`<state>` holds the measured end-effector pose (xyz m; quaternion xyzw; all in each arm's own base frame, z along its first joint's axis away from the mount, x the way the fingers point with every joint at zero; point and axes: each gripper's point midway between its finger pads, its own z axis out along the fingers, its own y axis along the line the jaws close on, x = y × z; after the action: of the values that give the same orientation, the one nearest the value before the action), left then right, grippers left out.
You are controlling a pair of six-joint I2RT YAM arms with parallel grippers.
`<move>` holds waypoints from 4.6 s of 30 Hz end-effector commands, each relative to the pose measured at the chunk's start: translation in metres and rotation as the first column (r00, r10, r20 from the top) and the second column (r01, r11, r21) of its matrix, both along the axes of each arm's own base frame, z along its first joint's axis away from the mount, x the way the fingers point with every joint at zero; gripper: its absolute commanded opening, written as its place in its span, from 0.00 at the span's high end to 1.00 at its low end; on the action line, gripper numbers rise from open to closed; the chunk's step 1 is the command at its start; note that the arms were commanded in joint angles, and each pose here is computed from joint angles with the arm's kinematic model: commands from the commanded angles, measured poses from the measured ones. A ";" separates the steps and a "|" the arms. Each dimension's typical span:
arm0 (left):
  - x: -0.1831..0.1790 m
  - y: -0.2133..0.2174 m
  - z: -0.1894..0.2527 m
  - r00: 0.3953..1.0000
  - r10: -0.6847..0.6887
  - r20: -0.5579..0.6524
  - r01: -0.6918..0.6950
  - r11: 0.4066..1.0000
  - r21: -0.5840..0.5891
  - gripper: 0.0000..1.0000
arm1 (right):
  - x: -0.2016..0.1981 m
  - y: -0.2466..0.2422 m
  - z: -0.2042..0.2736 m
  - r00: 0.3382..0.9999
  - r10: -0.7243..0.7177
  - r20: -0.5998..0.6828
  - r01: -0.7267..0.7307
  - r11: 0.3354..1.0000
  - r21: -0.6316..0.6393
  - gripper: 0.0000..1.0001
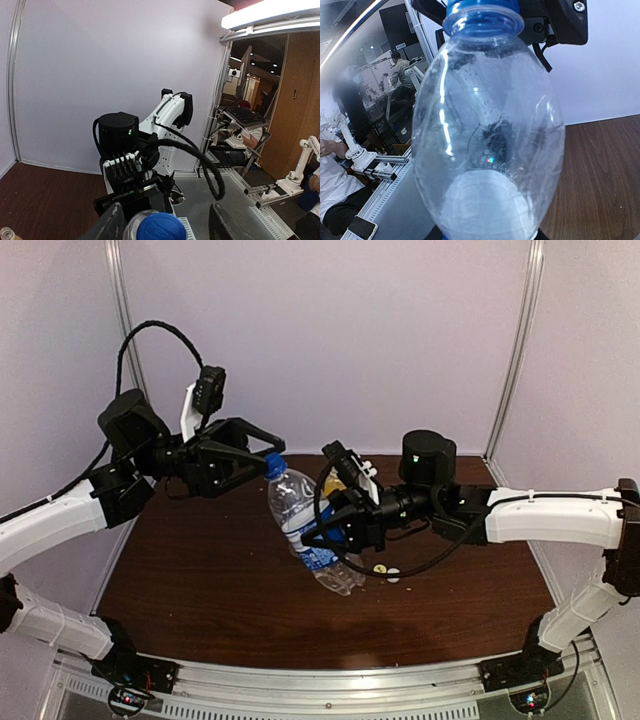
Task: Unscrew the bottle caps
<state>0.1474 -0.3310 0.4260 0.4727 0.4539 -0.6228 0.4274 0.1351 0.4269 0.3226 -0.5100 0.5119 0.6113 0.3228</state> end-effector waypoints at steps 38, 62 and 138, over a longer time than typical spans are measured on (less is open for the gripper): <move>0.111 0.010 -0.055 0.700 0.581 -0.414 -0.543 0.810 0.220 0.92 | 0.099 -0.015 -0.022 0.848 -0.526 0.067 0.530 0.840 -0.118 0.68; 0.035 0.018 0.000 0.932 0.357 0.062 -0.357 0.934 -0.015 0.19 | 0.039 -0.008 -0.019 0.978 -0.208 0.027 0.209 0.975 -0.075 0.68; 0.096 -0.002 -0.040 0.753 0.571 -0.327 -0.509 0.820 0.261 1.00 | 0.101 -0.027 -0.006 0.790 -0.602 0.122 0.611 0.788 -0.071 0.68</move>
<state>0.2148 -0.3432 0.3990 0.3178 0.6236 -0.5505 0.4551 0.1920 0.4201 0.2995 -0.4316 0.6252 0.5160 0.3958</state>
